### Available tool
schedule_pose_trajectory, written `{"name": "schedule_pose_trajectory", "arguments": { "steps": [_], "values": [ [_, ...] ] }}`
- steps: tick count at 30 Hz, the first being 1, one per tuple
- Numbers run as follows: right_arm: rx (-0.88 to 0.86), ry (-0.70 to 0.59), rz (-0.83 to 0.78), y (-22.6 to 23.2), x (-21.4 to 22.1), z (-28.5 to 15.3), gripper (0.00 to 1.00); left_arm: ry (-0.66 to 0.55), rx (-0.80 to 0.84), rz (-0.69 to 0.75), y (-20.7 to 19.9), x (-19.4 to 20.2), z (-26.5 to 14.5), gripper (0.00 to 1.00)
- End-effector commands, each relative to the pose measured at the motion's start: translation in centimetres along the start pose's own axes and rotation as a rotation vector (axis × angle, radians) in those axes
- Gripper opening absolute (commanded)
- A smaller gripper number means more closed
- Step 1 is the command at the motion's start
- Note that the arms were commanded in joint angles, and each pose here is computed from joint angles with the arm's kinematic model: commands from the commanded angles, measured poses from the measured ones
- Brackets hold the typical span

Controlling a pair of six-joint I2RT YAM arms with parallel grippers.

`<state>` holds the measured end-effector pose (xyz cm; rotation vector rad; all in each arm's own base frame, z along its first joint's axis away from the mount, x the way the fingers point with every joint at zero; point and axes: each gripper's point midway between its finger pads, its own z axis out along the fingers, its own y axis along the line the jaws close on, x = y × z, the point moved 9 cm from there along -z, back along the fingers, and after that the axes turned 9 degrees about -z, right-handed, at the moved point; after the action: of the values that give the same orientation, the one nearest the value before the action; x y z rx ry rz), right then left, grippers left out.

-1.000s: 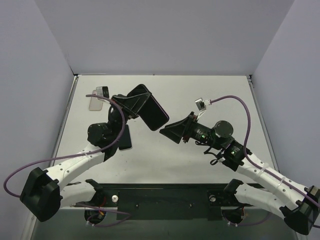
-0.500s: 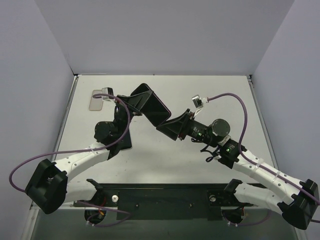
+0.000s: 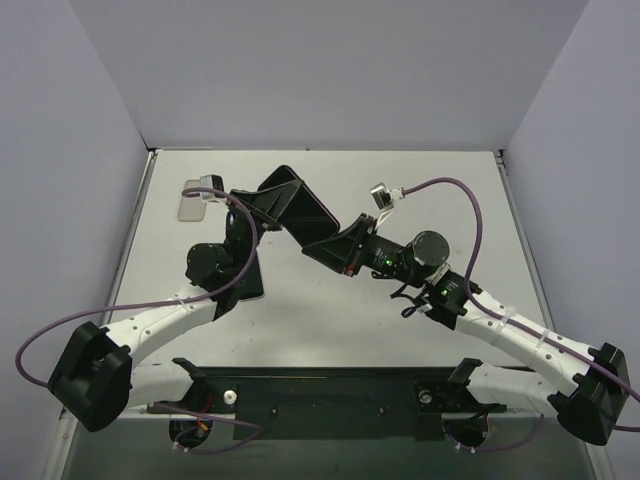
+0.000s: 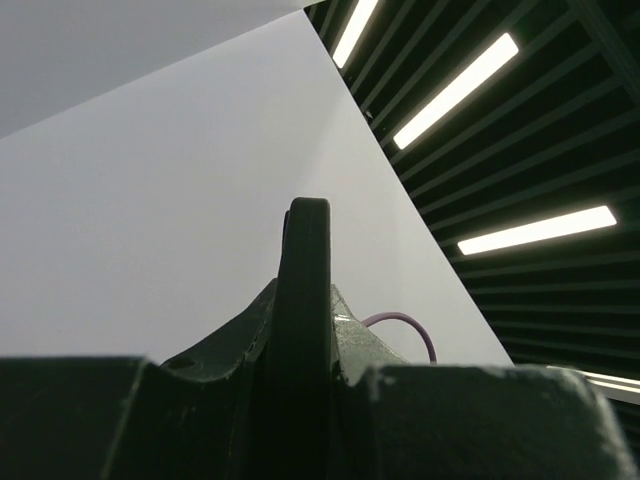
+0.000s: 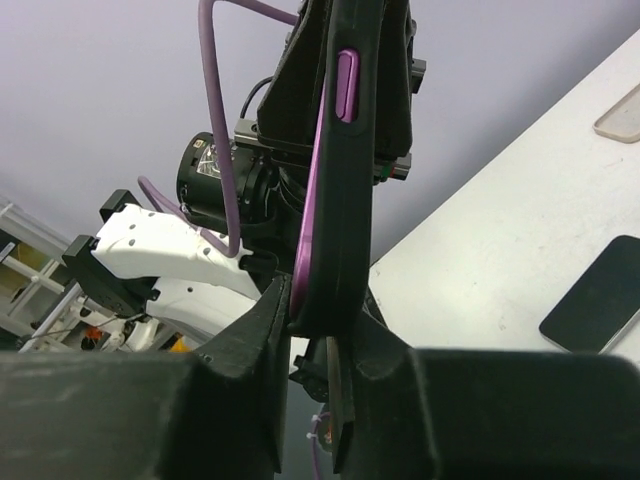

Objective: Take the phone out of the phone case
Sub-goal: Remove the phone case from the phone.

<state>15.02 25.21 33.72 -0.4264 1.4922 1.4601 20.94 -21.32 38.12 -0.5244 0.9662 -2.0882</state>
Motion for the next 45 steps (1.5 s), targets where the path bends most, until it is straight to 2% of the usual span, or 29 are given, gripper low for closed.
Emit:
{"name": "schedule_pose_trajectory", "arguments": {
  "steps": [1,2,6,9,11,14,16,19,26,28,30,31,32,33,34,35,36,37,38,39,40,41,43,45],
  "values": [
    [-0.078,0.016,-0.091,0.9,-0.4,0.7,0.06,0.016,0.155,-0.129,-5.5,-0.3,0.5,0.00],
    [-0.044,0.048,-0.130,0.3,-0.1,0.6,0.00,0.072,0.163,-0.135,-6.1,-0.3,0.6,0.00],
    [0.002,0.132,-0.271,-0.7,0.8,-0.1,0.00,0.219,0.132,-0.350,-8.1,-0.8,0.9,0.00],
    [0.139,0.291,-0.515,-3.1,2.4,-1.3,0.00,0.354,0.153,-0.455,-10.1,-1.3,0.8,0.00],
    [0.228,0.355,-0.639,-4.5,2.6,-1.8,0.00,0.441,0.182,-0.460,-11.5,-1.1,0.7,0.00],
    [0.341,0.387,-0.761,-5.7,1.7,-2.1,0.00,0.569,0.174,-0.472,-12.6,-0.4,0.9,0.00],
    [0.349,0.401,-0.828,-5.7,1.0,-2.3,0.00,0.644,0.219,-0.476,-13.6,0.0,0.6,0.00],
    [0.341,0.380,-0.849,-5.2,-0.4,-2.1,0.00,0.692,0.307,-0.506,-14.6,-0.1,-0.1,0.00],
    [0.288,0.285,-0.745,-4.6,-1.6,-1.1,0.00,0.705,0.298,-0.470,-14.7,0.6,-0.3,0.00],
    [0.281,0.243,-0.660,-4.2,-1.5,-0.9,0.00,0.696,0.310,-0.472,-14.6,0.6,-0.2,0.00],
    [0.293,0.236,-0.545,-4.1,-1.4,-1.2,0.00,0.684,0.313,-0.409,-14.3,0.7,-0.2,0.00],
    [0.269,0.243,-0.491,-3.8,-1.3,-1.3,0.01,0.661,0.268,-0.402,-13.7,0.6,0.2,0.00],
    [0.279,0.242,-0.409,-3.4,-1.2,-1.8,0.11,0.648,0.271,-0.324,-13.5,0.8,0.1,0.00],
    [0.296,0.239,-0.369,-3.2,-1.0,-2.1,0.22,0.617,0.220,-0.307,-12.9,0.7,0.6,0.00],
    [0.321,0.228,-0.269,-2.8,-0.7,-2.7,0.26,0.598,0.230,-0.212,-12.6,0.8,0.3,0.00],
    [0.338,0.223,-0.181,-2.7,-0.1,-3.1,0.35,0.552,0.147,-0.188,-11.2,0.5,0.7,0.00],
    [0.319,0.204,-0.134,-1.8,-0.4,-3.6,0.43,0.524,0.137,-0.098,-11.1,0.5,0.6,0.00],
    [0.326,0.197,-0.044,-1.4,-0.1,-4.0,0.45,0.474,0.047,-0.073,-9.6,0.0,0.7,0.00],
    [0.320,0.168,-0.017,-0.8,-0.4,-4.6,0.46,0.428,0.067,0.041,-9.8,-0.1,0.5,0.00],
    [0.313,0.126,0.059,-0.3,-0.5,-4.9,0.48,0.390,-0.012,0.060,-8.5,-0.5,0.4,0.00],
    [0.266,0.073,0.085,0.8,-1.2,-5.3,0.48,0.347,-0.002,0.159,-8.5,-0.7,0.4,0.00],
    [0.202,0.004,0.161,1.7,-1.8,-5.2,0.49,0.325,-0.055,0.180,-7.8,-0.9,0.3,0.00],
    [0.060,-0.081,0.216,3.9,-3.5,-5.2,0.49,0.279,-0.081,0.258,-7.3,-1.4,0.3,0.00],
    [0.008,-0.085,0.220,5.3,-4.5,-5.2,0.48,0.266,-0.099,0.293,-6.8,-1.6,0.3,0.00]
  ]
}}
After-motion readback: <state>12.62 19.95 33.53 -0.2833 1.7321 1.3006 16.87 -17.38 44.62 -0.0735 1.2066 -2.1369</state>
